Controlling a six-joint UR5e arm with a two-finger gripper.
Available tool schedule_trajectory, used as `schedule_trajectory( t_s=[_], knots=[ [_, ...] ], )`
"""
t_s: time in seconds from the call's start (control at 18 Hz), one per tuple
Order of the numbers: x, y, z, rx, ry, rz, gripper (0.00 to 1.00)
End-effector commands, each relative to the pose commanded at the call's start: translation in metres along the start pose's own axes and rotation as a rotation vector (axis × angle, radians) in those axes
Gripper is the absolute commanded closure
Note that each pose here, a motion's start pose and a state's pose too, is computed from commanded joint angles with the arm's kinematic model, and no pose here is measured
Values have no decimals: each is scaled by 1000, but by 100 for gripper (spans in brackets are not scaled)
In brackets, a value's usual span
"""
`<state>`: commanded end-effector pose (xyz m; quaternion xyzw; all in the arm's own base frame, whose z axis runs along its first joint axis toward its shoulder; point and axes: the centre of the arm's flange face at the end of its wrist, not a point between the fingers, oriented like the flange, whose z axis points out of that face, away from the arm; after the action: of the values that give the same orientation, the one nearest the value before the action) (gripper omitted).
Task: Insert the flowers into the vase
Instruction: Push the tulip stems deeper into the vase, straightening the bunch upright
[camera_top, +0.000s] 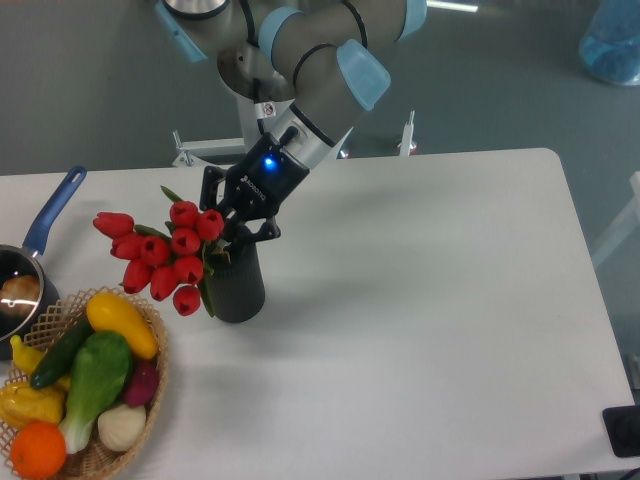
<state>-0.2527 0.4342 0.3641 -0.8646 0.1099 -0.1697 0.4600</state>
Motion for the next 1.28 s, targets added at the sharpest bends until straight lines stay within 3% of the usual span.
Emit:
schedule_trajectory(
  t_s=[0.89, 1.06, 1.28],
  knots=[
    [2, 19, 0, -9, -2, -18, 100],
    [-9, 15, -11, 9, -23, 20, 100],
    [-9, 25, -4, 24, 0, 113, 100]
  ],
)
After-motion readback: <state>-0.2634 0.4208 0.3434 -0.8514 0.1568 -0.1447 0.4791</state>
